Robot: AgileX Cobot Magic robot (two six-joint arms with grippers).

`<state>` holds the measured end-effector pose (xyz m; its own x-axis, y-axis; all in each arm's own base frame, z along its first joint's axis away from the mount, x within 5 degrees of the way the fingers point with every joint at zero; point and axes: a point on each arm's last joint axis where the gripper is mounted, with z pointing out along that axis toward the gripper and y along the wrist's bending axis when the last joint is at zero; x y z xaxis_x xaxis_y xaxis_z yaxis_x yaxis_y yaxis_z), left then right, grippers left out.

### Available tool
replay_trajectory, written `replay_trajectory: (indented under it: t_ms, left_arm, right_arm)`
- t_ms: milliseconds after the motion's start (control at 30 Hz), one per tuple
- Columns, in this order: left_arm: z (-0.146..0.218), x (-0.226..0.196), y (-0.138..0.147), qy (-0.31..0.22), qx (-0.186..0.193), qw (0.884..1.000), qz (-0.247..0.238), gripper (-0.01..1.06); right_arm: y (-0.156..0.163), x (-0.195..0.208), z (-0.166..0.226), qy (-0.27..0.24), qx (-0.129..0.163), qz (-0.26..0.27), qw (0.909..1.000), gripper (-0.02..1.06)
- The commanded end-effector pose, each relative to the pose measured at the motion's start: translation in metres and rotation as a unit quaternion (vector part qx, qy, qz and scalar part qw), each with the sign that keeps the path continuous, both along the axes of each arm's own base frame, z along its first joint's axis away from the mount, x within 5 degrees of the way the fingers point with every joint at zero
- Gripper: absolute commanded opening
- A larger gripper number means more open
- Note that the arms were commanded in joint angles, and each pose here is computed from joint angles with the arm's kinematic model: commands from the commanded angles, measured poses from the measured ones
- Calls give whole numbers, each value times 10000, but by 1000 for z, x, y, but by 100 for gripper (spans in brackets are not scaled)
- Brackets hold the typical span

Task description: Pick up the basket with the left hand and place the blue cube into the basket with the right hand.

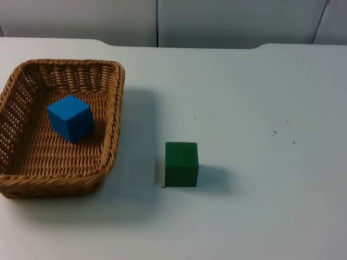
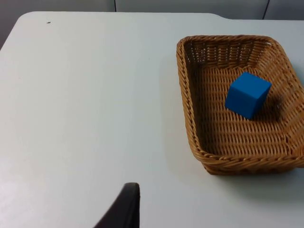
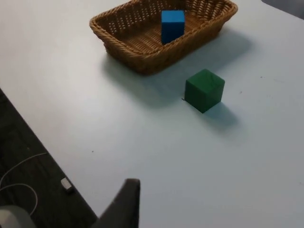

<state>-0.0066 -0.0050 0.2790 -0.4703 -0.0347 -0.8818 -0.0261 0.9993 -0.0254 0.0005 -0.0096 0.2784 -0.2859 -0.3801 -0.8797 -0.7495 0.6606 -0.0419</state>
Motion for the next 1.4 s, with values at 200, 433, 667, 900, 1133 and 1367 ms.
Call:
replay_trajectory:
  t_ms: [200, 433, 667, 900, 1133, 1367]
  left_arm:
    - [0, 0, 0, -68, -17, 10000, 4, 105]
    - [0, 0, 0, -68, -17, 10000, 4, 105]
    - [0, 0, 0, -68, -17, 10000, 4, 105]
    - [0, 0, 0, -68, -17, 10000, 4, 105]
    - [0, 0, 0, -68, -17, 10000, 4, 105]
    - [0, 0, 0, -68, -17, 10000, 4, 105]
  right_arm:
    - [0, -2, 0, -54, 39, -1351, 9908, 105]
    - [1, -4, 0, -58, 33, -2453, 9694, 105]
    - [2, -6, 0, -68, 30, -3490, 9371, 105]
    - [3, -7, 0, -70, 25, -4201, 9074, 105]
    - [3, -7, 0, -71, 22, -4553, 8903, 105]
    - [3, -7, 0, -71, 22, -4562, 8899, 105]
